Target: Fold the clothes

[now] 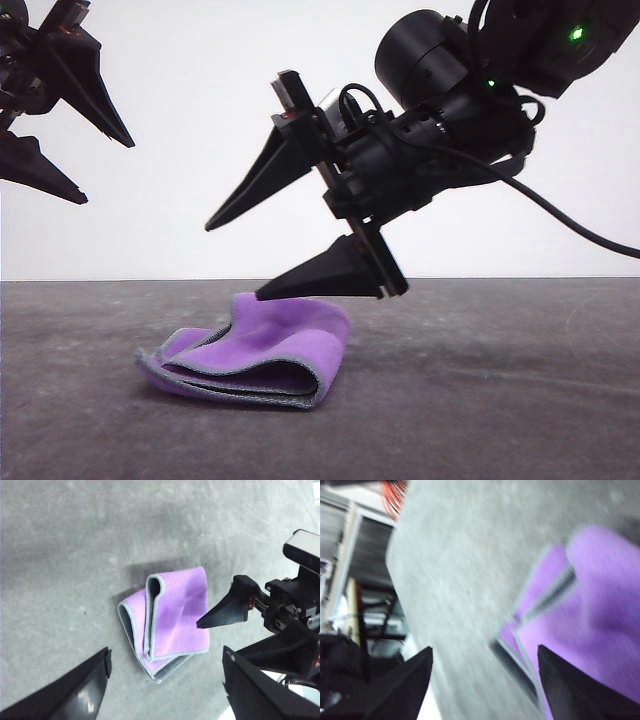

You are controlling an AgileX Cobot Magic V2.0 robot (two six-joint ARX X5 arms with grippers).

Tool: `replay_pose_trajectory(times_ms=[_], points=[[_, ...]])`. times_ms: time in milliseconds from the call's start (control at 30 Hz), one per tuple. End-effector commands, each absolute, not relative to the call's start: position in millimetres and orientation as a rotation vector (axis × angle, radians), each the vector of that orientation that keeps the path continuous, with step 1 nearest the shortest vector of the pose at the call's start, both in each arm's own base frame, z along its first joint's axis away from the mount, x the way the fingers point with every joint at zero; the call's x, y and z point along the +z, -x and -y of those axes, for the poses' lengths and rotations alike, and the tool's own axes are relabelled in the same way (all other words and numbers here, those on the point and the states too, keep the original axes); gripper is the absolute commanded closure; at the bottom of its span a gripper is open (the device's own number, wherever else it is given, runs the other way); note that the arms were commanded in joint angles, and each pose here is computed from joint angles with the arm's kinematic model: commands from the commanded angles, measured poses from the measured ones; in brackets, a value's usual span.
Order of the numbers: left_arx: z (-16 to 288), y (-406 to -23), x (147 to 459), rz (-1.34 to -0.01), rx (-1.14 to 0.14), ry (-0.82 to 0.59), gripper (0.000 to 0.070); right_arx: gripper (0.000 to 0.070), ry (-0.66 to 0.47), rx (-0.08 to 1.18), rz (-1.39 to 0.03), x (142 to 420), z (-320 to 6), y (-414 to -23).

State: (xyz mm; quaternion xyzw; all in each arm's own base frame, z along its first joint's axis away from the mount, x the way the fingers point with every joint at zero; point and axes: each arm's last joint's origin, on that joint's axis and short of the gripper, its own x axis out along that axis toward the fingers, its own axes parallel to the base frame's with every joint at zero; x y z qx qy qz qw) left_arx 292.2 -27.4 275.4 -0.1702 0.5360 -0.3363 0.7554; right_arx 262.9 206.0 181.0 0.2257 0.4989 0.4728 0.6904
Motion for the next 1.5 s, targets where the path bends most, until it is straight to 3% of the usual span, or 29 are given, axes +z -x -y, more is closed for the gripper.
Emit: replay_pose_trajectory(times_ms=[0, 200, 467, 800, 1133, 1200, 1233, 1267, 1300, 1467], points=[[26, -296, 278, -1.156, -0.736, 0.36, 0.0265, 0.028, -0.403, 1.072, -1.028, 194, -200, -262], [21, -294, 280, -1.162, -0.662, 0.313, 0.0265, 0.028, -0.194, 0.854, -0.928, 227, -166, -248], [12, -283, 295, -1.117, -0.628, 0.301, 0.0265, 0.0281, -0.016, 0.562, -0.844, 269, -104, -223], [6, -258, 321, -1.029, -0.535, 0.216, 0.0265, 0.0281, 0.005, 0.358, -0.733, 304, -42, -190], [6, -254, 319, -1.025, -0.514, 0.218, 0.0269, 0.0288, -0.003, 0.25, -0.736, 309, -16, -175], [6, -254, 318, -1.027, -0.514, 0.217, 0.0344, 0.0389, -0.006, 0.249, -0.739, 309, -15, -175], [6, -254, 318, -1.026, -0.517, 0.214, 0.0498, 0.0549, -0.002, 0.255, -0.741, 309, -16, -175], [6, -254, 318, -1.026, -0.519, 0.211, 0.0617, 0.0655, 0.005, 0.263, -0.742, 308, -16, -175], [6, -254, 318, -1.024, -0.519, 0.211, 0.0677, 0.0683, 0.015, 0.272, -0.742, 308, -16, -174], [6, -254, 319, -1.035, -0.505, 0.237, 0.0686, 0.0688, 0.001, 0.268, -0.744, 308, -16, -175]])
